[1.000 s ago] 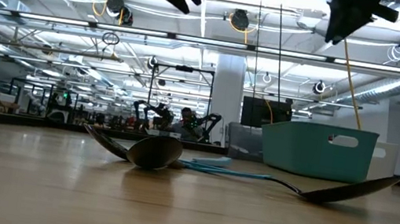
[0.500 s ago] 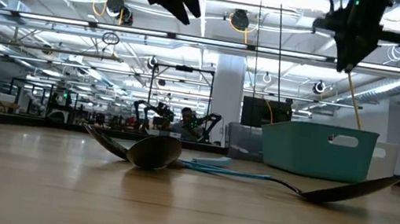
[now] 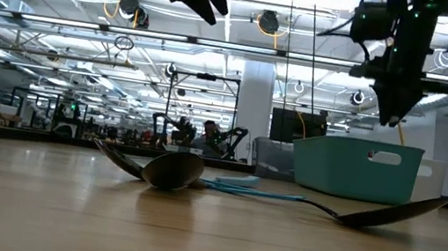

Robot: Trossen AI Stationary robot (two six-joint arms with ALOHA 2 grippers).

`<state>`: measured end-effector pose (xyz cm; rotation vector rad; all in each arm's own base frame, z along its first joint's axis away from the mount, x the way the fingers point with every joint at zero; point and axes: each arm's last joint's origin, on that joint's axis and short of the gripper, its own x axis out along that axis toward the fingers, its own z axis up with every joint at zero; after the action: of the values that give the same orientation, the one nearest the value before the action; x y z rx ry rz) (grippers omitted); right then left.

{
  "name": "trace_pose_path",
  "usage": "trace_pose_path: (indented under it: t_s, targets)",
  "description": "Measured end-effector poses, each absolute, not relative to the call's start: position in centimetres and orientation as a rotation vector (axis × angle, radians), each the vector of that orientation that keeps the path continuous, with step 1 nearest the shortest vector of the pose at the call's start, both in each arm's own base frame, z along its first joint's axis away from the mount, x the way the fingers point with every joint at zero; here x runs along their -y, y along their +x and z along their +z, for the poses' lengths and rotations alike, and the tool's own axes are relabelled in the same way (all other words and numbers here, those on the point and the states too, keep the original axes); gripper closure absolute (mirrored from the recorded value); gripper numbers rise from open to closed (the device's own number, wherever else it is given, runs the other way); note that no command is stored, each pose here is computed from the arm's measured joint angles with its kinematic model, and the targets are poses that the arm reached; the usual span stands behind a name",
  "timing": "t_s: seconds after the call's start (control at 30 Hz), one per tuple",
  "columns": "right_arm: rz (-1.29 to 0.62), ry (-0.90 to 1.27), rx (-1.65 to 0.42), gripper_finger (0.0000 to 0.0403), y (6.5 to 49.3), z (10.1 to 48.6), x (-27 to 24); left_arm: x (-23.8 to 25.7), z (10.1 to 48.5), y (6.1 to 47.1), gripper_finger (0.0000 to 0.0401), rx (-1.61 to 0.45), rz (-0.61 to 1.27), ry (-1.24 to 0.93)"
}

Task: Sort silverware by color (type)
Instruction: Put the light blue spoon into the white bin

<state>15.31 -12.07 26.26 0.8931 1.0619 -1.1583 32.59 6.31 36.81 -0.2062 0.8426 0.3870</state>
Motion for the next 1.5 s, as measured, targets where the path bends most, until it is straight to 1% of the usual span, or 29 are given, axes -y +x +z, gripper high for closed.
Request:
trace_pose_path:
  t_s: [0.27,0.47,0.77,1.1,1.5]
  targets:
    - [-1.163,0.925,-1.121,0.0343,14.1,23.7,12.7,-6.4,36.4,32.9,0.0178,-0.855,0.388,-0.207]
    - [-1.208,0.897,-1.128,0.0343,13.4,23.1,13.3,-6.4,35.9,33.4,0.0178,-0.866,0.392,-0.217]
    - [-1.231,0.895,-1.128,0.0342,12.3,21.5,14.2,-6.4,36.1,33.9,0.0178,-0.807,0.409,-0.266]
    - [-1.242,0.875,-1.087,0.0342,11.5,20.1,15.1,-6.4,36.2,34.0,0.0178,-0.789,0.419,-0.292]
    - [-1.205,0.843,-1.137,0.0335,11.7,19.0,15.7,-6.5,36.2,34.0,0.0178,-0.789,0.419,-0.288]
